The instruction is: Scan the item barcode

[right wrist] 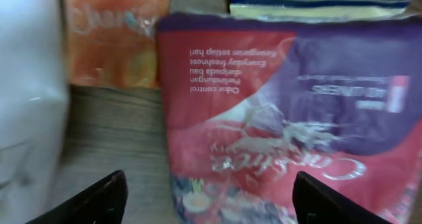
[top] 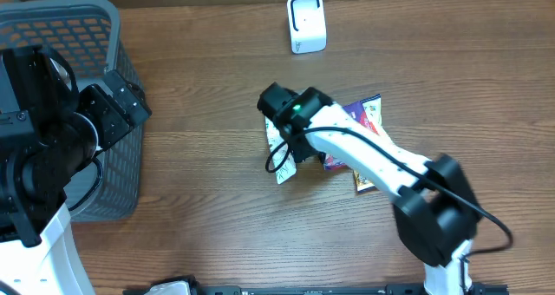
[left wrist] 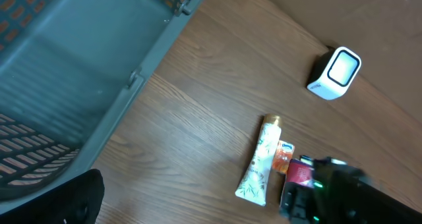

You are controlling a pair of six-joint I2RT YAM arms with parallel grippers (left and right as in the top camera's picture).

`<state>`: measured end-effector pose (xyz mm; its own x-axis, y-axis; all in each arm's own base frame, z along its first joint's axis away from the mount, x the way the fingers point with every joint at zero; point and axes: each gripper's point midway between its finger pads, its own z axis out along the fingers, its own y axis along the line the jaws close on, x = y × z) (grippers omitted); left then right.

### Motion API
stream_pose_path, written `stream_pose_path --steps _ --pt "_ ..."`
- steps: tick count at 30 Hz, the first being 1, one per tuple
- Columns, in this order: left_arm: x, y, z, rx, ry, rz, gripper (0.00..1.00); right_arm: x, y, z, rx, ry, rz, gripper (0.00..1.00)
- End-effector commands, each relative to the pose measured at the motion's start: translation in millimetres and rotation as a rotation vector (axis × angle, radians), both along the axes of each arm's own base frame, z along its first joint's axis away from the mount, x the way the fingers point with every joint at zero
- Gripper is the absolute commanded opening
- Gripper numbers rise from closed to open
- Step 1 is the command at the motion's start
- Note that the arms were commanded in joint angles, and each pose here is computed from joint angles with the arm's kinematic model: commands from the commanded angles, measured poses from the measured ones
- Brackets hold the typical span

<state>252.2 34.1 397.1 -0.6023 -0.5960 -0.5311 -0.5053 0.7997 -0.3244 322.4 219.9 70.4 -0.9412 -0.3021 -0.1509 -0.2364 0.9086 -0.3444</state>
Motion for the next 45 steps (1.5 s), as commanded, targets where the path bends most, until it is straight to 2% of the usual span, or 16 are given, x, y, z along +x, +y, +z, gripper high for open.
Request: stream_pose_path --steps 1,3,12,16,23,25,30,36,39,42,45 --pt "0 2 2 -0.009 -0.010 0.023 1.00 -1 -1 -15 -0.089 -0.030 0.005 0.79" --pt "0 2 2 -0.010 -0.010 0.023 1.00 -4 2 -20 -0.112 -0.029 0.017 0.79" --pt "0 3 2 -0.010 -0.008 0.023 1.00 -7 -5 -31 -0.188 -0.059 -0.013 0.61" --pt "0 2 2 -0.010 -0.008 0.023 1.00 -4 -11 -36 -0.193 -0.064 -0.024 0.45" --pt "1 3 2 -0.010 -0.007 0.023 1.00 -7 -26 -52 -0.217 -0.058 -0.046 0.44" --pt "1 3 1 -0.010 -0.006 0.023 1.00 -7 -27 -52 -0.218 -0.059 -0.047 0.37" --pt "1 3 1 -0.010 -0.006 0.023 1.00 -7 -25 -51 -0.205 -0.062 -0.063 0.05" --pt "1 3 1 -0.010 -0.005 0.023 1.00 -3 -10 -34 -0.136 -0.030 -0.083 0.03" --pt "1 3 1 -0.010 -0.006 0.023 1.00 4 -3 -9 -0.080 -0.002 -0.115 0.04" --pt "1 3 1 -0.010 -0.006 0.023 1.00 12 5 35 0.053 0.071 -0.158 0.03" --pt "1 3 1 -0.010 -0.006 0.023 1.00 13 23 72 0.262 0.184 -0.090 0.03"
